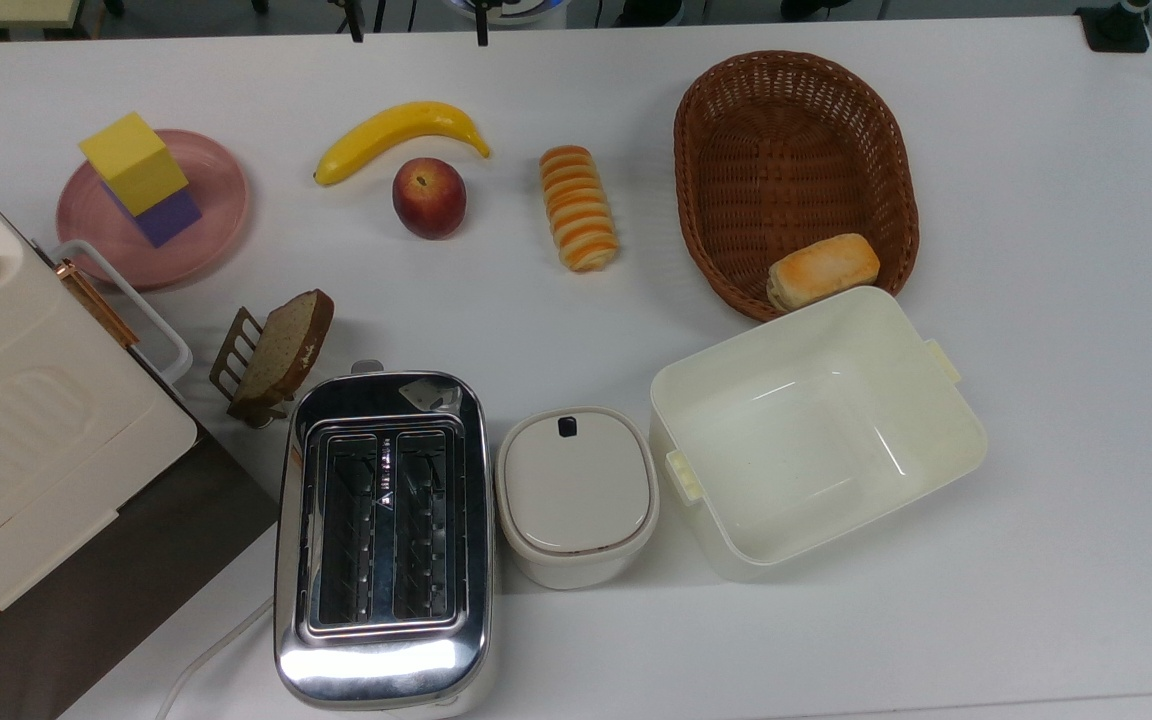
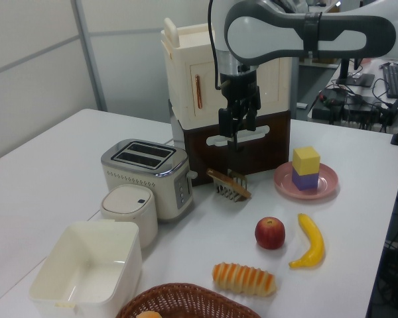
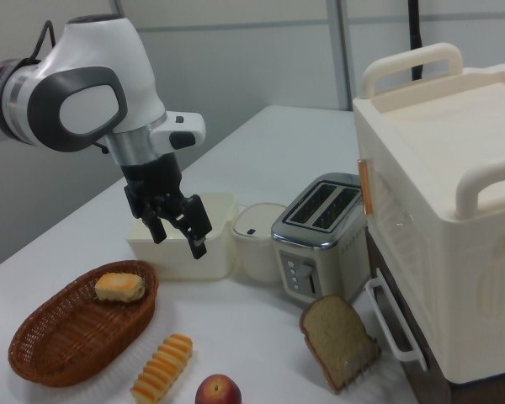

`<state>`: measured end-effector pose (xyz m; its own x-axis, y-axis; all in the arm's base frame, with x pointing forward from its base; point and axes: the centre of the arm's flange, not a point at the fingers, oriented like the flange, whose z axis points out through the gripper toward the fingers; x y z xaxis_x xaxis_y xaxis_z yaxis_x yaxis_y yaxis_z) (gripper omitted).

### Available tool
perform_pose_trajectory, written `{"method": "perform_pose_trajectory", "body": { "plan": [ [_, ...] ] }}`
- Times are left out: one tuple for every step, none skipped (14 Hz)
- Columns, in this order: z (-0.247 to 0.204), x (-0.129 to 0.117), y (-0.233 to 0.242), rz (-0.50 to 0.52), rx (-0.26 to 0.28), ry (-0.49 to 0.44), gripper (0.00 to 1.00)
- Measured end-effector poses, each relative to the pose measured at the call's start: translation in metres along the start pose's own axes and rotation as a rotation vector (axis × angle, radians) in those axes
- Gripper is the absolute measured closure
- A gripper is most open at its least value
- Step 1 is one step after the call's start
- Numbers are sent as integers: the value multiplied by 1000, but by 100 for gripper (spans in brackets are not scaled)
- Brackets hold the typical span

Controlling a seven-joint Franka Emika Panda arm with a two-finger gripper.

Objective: Put the yellow cube on the table
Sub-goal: 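Move the gripper over toward the pink plate with stacked cubes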

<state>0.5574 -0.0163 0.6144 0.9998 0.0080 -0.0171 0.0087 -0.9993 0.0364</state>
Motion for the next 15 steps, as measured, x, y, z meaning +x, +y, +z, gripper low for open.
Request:
{"method": "perform_pose_trajectory", "body": {
  "plan": [
    [0, 0, 0, 1, 0, 0, 0],
    [-1, 0, 1, 3, 0, 4, 0],
    [-1, 0, 4, 7, 0, 7, 0],
    [-2, 0, 8, 17, 6, 9, 0],
    [-3, -1, 18, 53, 19, 12, 0],
    [-5, -3, 28, 86, 24, 16, 0],
    [-9, -8, 47, 134, 28, 24, 0],
    [-13, -13, 63, 173, 32, 30, 0],
    [-14, -18, 78, 211, 39, 33, 0],
    [-13, -22, 90, 255, 43, 31, 0],
    [-10, -27, 109, 329, 47, 24, 0],
    [-6, -31, 122, 376, 49, 17, 0],
    [-1, -34, 135, 430, 50, 15, 0],
    [6, -36, 150, 485, 51, 23, 0],
    [13, -37, 162, 539, 52, 36, 0]
  ]
}}
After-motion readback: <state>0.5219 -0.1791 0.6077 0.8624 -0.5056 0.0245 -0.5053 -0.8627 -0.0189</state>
